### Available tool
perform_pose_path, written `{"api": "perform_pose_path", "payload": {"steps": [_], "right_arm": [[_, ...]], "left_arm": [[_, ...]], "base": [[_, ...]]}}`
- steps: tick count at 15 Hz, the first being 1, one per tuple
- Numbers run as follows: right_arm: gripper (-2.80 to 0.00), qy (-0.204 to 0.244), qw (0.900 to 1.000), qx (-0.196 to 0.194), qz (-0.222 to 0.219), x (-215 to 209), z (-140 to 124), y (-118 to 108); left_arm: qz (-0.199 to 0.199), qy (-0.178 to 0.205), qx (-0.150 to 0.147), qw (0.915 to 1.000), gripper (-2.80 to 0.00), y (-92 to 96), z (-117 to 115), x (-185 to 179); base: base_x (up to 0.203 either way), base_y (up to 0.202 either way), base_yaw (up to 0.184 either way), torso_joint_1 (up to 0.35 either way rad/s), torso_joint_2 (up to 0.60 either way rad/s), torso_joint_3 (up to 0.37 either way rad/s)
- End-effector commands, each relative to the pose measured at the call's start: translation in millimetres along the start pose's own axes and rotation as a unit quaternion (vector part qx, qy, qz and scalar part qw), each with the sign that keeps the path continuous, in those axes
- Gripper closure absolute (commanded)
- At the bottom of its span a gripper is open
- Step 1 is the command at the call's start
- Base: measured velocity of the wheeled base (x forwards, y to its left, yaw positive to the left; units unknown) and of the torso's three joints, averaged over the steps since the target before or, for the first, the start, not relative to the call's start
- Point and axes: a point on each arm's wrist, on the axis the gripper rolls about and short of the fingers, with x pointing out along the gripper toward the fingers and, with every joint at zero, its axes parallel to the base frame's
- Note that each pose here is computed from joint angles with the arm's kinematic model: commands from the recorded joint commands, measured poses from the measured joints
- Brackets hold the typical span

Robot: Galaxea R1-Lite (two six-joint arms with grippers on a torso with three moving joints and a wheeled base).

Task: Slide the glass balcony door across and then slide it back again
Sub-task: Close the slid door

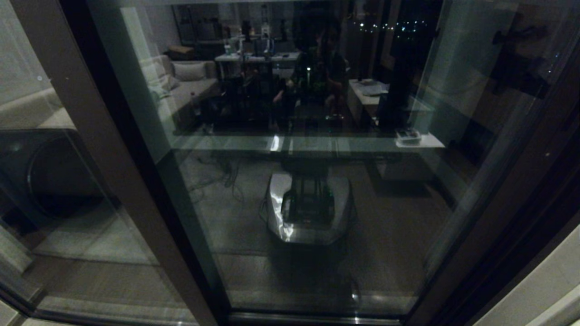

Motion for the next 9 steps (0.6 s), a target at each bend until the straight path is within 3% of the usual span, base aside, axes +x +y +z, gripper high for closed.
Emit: {"api": "perform_pose_path", "payload": {"steps": [1,9], "right_arm": [[0.0,0.009,1.0,-0.001,0.002,13.6,-2.8,2.8],[0.0,0.012,1.0,0.008,0.0,28.2,-1.6,4.4]], "left_arm": [[0.0,0.001,0.0,1.0,0.0,0.0,-0.4,0.2],[0.0,0.001,0.0,1.0,0.0,0.0,-0.4,0.2]], "base": [[0.0,0.0,0.0,0.0,0.0,0.0],[0.0,0.0,0.0,0.0,0.0,0.0]]}}
